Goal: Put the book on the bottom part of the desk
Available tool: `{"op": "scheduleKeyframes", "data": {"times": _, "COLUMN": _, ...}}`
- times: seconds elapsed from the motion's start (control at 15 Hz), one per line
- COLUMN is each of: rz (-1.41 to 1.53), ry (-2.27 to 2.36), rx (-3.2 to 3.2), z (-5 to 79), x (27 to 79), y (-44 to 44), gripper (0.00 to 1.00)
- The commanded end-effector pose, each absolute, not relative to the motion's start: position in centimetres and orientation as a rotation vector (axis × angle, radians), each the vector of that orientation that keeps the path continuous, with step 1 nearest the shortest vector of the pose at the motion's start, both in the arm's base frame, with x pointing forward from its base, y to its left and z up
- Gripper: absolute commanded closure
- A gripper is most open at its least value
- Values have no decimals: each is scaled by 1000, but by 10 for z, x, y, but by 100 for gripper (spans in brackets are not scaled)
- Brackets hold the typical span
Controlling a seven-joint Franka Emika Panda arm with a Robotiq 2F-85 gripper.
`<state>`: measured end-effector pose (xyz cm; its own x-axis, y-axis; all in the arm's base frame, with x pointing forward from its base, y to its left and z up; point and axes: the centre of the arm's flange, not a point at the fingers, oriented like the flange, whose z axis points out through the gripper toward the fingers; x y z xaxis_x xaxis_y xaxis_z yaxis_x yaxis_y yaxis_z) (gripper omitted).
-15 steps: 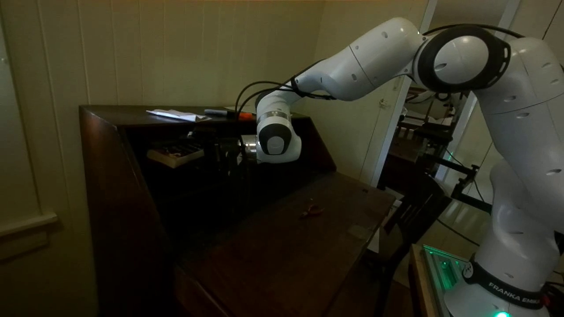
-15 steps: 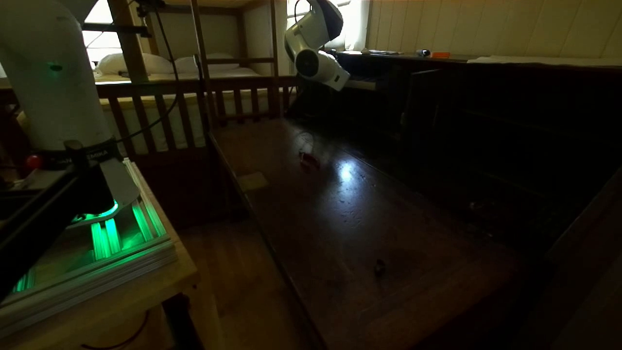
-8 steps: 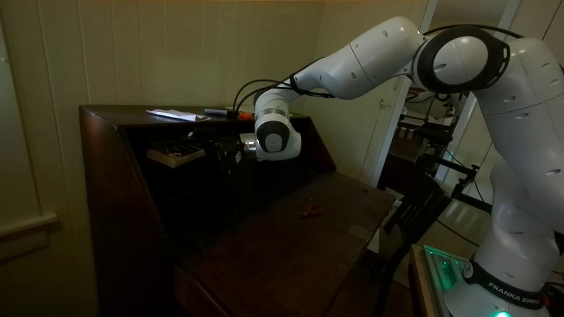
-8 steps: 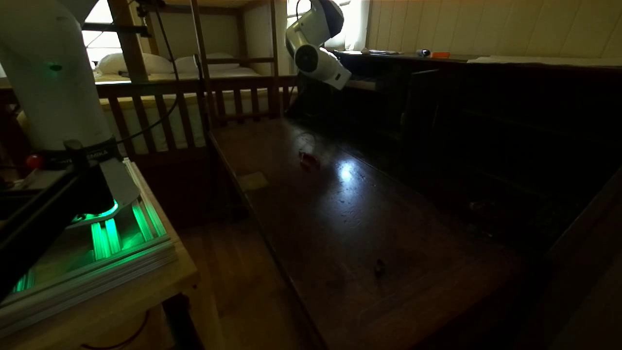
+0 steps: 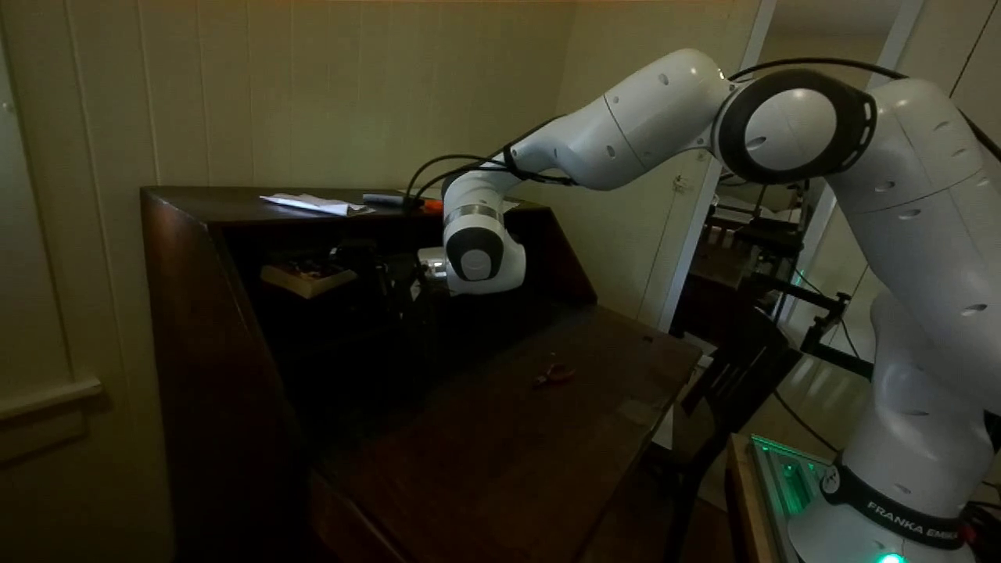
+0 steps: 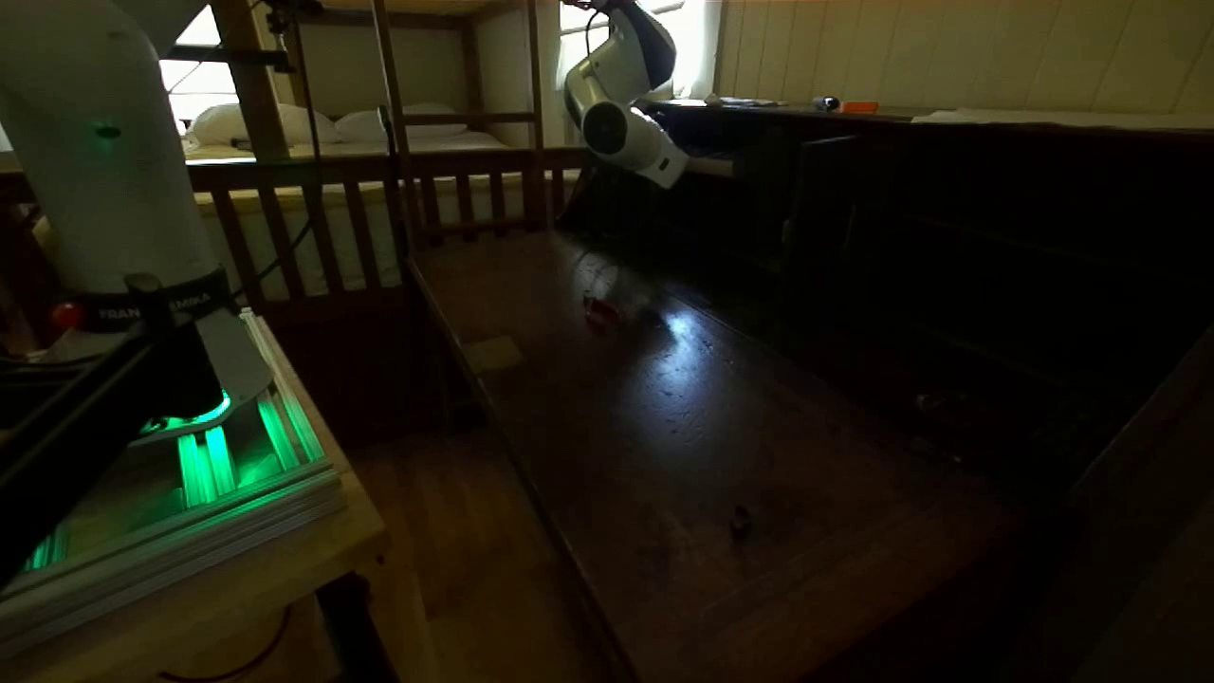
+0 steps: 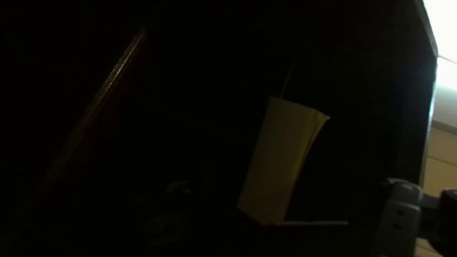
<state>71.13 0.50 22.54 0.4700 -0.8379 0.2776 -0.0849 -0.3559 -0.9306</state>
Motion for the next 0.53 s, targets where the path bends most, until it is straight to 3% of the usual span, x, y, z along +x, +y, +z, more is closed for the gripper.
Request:
{"op": "scheduleKeyframes", "data": {"times": 0.0, "rz": -1008, "ry": 792, "rx": -1727, "z": 222, "x": 733, "y": 7, "gripper": 34}}
{"op": "scheduleKeyframes", "data": {"times": 0.07, "rz": -1009, "ry": 791, "rx": -1721, "z": 221, "x": 734, "y": 7, "gripper": 40}}
{"op": "scheduleKeyframes", "data": {"times": 0.2, "rz": -1015, "ry": 788, "rx": -1710, "z": 218, "x": 737, "y": 7, "gripper": 38}}
{"op": "scheduleKeyframes", "data": {"times": 0.33, "rz": -1019, "ry": 787, "rx": -1704, "z": 217, "x": 738, "y": 7, "gripper": 42}}
{"op": "scheduleKeyframes", "data": {"times": 0.47, "rz": -1024, "ry": 785, "rx": -1689, "z": 221, "x": 738, "y": 7, "gripper": 67}}
